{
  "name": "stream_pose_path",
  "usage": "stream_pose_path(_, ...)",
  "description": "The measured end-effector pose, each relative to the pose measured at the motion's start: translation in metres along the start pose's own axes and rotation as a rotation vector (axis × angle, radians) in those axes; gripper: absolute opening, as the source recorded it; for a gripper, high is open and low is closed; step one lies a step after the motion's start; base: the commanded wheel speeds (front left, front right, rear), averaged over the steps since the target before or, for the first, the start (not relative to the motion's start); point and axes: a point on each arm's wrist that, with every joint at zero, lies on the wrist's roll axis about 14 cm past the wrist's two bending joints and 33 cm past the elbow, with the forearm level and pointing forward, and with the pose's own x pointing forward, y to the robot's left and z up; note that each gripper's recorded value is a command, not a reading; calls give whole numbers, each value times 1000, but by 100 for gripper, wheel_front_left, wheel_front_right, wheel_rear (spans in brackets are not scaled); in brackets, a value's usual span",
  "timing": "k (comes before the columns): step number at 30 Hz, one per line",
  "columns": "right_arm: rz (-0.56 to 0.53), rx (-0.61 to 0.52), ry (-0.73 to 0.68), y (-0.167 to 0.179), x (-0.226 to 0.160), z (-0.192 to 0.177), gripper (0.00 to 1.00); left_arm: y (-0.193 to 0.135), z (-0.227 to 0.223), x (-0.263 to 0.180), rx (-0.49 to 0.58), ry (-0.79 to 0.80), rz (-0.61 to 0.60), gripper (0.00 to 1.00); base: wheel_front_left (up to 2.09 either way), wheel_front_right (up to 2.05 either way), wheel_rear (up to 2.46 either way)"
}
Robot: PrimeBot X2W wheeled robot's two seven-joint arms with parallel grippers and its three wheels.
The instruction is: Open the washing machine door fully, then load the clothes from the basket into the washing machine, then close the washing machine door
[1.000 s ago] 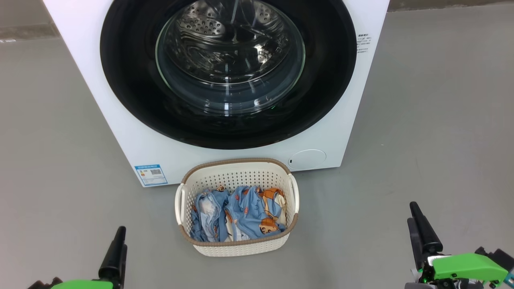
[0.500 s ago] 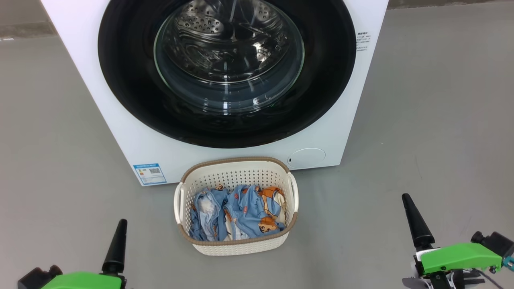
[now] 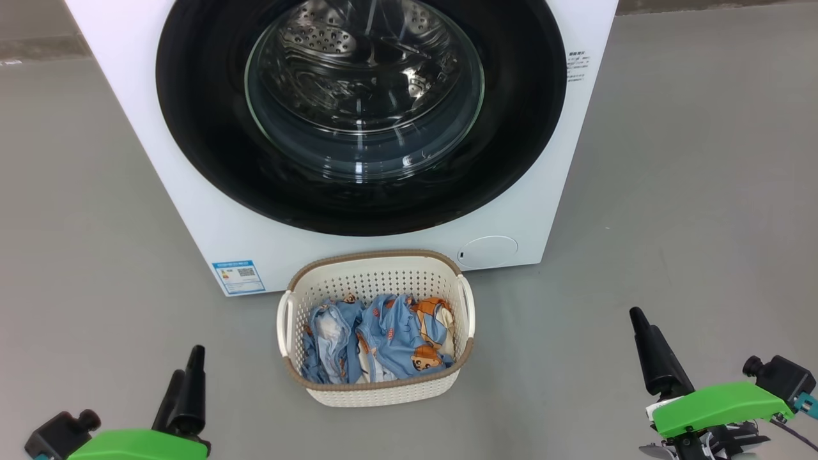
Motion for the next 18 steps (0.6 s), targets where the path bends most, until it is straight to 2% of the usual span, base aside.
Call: stream_pose_path(18, 42, -282, -26, 10, 7, 9, 100, -8, 2, 3, 284, -3, -46, 100, 0, 0, 0)
